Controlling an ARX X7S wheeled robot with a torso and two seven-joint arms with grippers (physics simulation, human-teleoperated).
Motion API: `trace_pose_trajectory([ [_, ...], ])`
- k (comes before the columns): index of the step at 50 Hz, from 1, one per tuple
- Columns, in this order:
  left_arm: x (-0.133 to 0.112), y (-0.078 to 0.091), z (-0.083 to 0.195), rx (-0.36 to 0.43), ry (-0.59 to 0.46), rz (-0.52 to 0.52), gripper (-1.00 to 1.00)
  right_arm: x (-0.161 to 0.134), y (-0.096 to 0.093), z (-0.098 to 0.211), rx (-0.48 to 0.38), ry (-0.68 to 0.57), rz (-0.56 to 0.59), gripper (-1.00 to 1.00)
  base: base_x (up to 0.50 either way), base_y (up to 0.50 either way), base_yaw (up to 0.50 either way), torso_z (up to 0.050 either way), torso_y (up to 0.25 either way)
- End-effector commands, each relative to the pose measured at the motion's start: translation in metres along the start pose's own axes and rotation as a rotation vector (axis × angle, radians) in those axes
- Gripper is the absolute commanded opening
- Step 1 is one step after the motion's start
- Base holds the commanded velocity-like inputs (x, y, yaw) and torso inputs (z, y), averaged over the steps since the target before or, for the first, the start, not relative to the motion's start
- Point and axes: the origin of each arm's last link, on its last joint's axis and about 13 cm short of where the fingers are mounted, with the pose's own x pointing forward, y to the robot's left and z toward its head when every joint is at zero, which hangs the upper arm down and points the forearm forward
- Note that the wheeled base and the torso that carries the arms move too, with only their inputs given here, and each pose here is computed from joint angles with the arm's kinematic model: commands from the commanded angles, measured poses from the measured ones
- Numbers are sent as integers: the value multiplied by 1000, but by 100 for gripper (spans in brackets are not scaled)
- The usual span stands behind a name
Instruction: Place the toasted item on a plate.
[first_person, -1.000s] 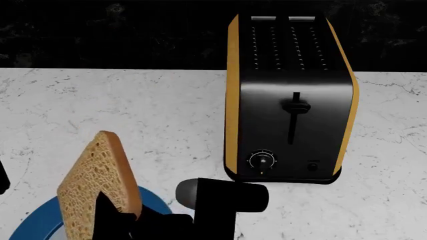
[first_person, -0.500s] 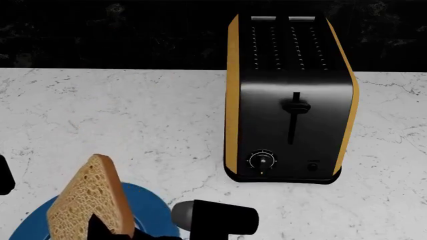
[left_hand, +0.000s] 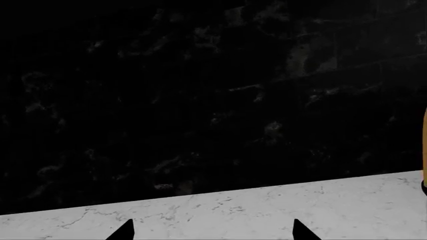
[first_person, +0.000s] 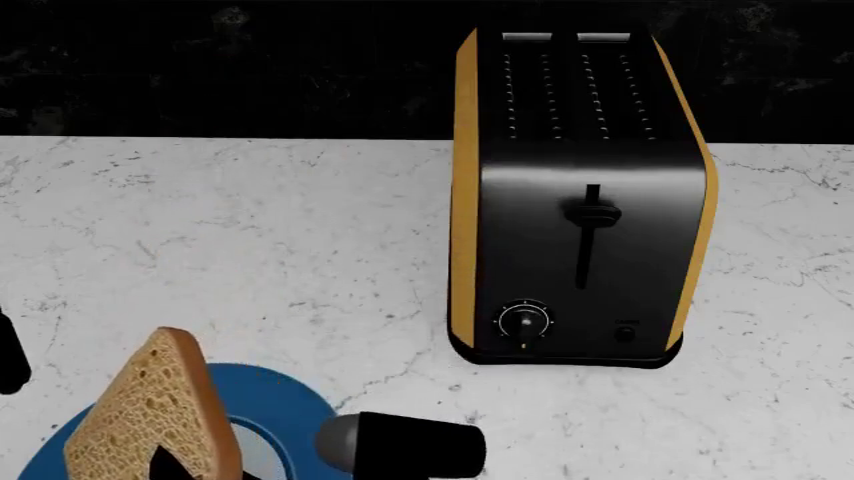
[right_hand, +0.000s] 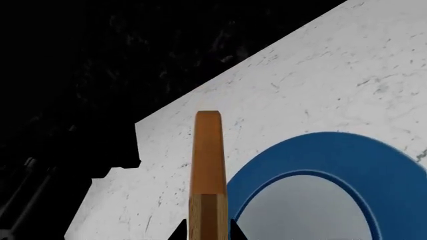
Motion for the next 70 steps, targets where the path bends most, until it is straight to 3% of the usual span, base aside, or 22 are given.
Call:
trace_pose_trajectory([
  [1, 0, -1, 0, 1, 0, -3, 100, 5, -4, -3, -1, 5, 4, -100, 0, 0, 0, 0, 0],
  [27, 2, 0, 2, 6, -5, -2, 100, 12, -13, -8, -21, 25, -24, -100, 0, 0, 0, 0, 0],
  [28, 1, 0, 2, 7, -4, -2, 100, 12, -13, -9, -24, 28, -22, 100, 0, 0, 0, 0, 0],
  [47, -2, 1, 0, 14, 4, -1, 100, 13, -20, -13, -93, 26, -59, 100, 0, 0, 0, 0, 0],
  [49, -2, 1, -1, 13, 5, -3, 100, 13, -21, -13, -132, 24, -74, 100, 0, 0, 0, 0, 0],
  [50, -2, 1, -1, 13, 5, -4, 100, 14, -25, -15, -210, 17, -112, 100, 0, 0, 0, 0, 0],
  [52, -2, 0, 0, 12, 4, -3, 100, 14, -25, -14, -238, 6, -110, 100, 0, 0, 0, 0, 0],
  [70, 2, -1, 2, 15, -1, -12, 100, -4, -8, -8, -234, -6, -96, 100, 0, 0, 0, 0, 0],
])
